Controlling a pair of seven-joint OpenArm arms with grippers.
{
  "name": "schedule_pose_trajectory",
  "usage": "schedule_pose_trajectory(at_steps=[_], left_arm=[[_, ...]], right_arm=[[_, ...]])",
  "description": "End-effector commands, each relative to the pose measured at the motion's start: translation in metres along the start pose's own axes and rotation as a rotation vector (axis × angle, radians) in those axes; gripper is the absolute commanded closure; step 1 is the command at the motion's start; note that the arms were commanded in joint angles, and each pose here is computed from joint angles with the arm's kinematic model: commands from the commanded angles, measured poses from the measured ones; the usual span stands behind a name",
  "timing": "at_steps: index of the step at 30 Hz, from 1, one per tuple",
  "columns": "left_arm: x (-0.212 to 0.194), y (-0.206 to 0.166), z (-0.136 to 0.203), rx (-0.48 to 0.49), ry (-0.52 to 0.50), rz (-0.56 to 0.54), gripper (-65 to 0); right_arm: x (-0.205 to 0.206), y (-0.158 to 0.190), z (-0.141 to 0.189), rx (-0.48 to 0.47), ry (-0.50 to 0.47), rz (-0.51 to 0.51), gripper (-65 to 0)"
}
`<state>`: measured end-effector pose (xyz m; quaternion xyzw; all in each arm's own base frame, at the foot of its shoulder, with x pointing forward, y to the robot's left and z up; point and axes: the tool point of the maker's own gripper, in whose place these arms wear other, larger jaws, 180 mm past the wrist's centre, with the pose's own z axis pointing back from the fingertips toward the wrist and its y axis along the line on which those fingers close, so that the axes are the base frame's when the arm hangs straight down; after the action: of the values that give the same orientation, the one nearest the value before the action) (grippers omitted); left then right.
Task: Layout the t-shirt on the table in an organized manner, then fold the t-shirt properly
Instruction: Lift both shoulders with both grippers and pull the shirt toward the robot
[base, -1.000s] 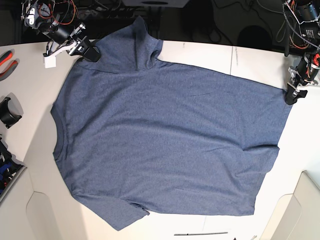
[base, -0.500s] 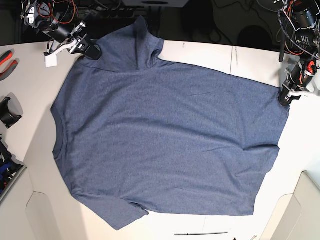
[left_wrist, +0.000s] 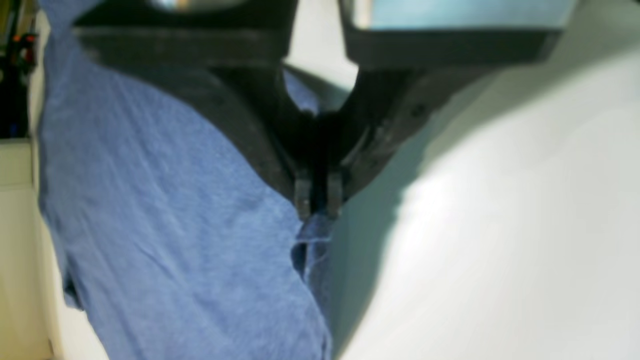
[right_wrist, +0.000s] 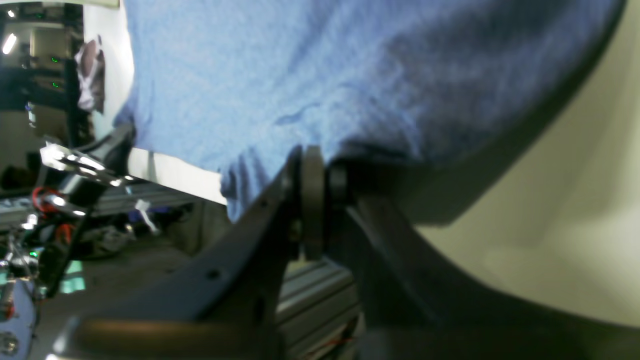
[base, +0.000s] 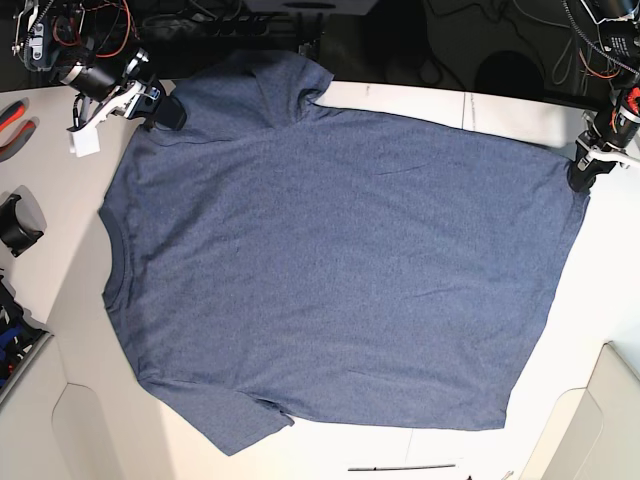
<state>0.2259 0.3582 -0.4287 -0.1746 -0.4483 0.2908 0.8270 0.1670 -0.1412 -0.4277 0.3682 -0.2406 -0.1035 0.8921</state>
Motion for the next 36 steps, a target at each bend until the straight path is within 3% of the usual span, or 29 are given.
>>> schedule_pose_trajectory(at_steps=[1,17,26,30,36], left_arm=[[0.018,-0.005,0.005,-0.022,-0.036,-0.036,0.0],[0.014,-0.013,0.04,-0.022,0.005,-0.156,0.0],[0.056,-0.009,0.068,-0.054,-0.161,-0.092,0.0],[0.056,-0.02,0.06,-0.098,-0.159,-0.076,0.0],[0.054,-0.061,0.022,-0.194,-0.124,-0.125,0.0]], right_arm=[[0.009,0.005,0.006,0.009,-0.015,0.036,0.0],[-0.006,0.021,0.038,-0.026,0.009,0.119,0.0],[0.022,0.008,0.08,-0.104,-0.114,0.117,0.0],[0.032,0.016,0.076,-0.071,-0.144,0.126,0.0],[0.069,0.031,0.06,-0.042,-0.224,0.195,0.0]])
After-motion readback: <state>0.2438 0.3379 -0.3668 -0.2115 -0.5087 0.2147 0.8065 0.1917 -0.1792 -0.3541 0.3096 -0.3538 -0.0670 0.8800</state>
